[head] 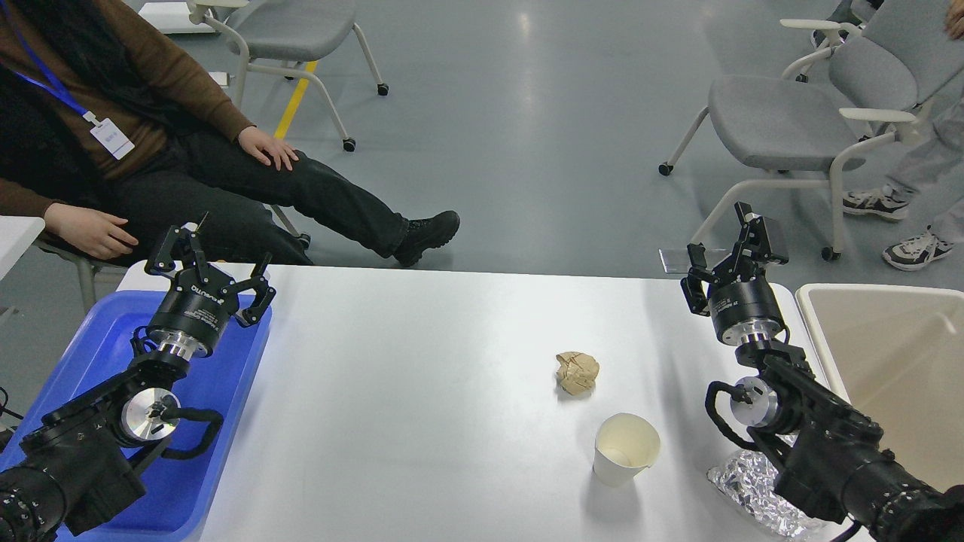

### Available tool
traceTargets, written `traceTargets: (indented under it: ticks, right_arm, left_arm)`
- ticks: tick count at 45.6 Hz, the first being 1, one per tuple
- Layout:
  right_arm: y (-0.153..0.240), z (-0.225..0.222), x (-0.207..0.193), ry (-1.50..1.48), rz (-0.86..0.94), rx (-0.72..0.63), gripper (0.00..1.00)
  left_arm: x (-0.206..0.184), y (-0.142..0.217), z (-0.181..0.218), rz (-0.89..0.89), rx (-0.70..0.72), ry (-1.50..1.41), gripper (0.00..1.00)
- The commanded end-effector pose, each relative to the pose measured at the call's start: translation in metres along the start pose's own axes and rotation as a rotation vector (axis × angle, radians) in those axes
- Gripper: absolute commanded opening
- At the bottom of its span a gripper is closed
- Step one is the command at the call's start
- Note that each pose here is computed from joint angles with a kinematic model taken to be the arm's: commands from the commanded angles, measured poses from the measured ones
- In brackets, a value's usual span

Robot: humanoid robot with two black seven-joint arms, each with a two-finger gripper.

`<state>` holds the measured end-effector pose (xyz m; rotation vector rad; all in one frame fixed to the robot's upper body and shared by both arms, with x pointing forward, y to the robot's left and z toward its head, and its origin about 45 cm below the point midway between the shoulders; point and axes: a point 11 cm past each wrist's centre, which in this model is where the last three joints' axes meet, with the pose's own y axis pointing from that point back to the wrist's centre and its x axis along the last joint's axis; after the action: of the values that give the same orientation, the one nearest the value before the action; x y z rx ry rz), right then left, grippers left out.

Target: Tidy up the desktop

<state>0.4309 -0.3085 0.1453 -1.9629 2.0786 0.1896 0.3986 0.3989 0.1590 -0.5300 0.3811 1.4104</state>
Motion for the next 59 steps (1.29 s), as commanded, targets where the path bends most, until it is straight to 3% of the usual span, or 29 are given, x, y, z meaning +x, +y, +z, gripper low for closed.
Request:
traceTargets:
  ticks: [1,9,21,30,35,48,59]
  right_arm:
    - [0.003,0.006,-0.002,0.034,-0.021,-0.022,1.0]
    - [0.006,0.012,-0.007,0.122,-0.093,-0.061,1.0]
    - [0.002,-0.001,0.017,0.528,-0.282,-0.172,1.0]
    - [-0.006,-0.006,0.046,0.885,-0.394,-0.459,1.0]
    - [-0.023,-0.026,0.045,1.01,-0.442,-0.52,1.0]
    - [-0.056,-0.093,-0.016,1.335,-0.759,-0.475,1.0]
    - [-0.005,-0.088,-0.083,1.647,-1.299,-0.371,1.0]
  left_arm:
    - [0.0,0.0,0.0,0.0,0.0,0.0,0.98]
    - [0.0,0.0,0.0,0.0,0.0,0.0,0.98]
    - [0.0,0.0,0.0,-0.001,0.002,0.001,0.98]
    - [0.0,0.0,0.0,0.0,0.002,0.0,0.98]
    - [0.0,0.0,0.0,0.0,0.002,0.0,0.98]
    - [0.0,0.0,0.0,0.0,0.0,0.0,0.98]
    - [0.0,0.0,0.0,-0.001,0.002,0.001,0.98]
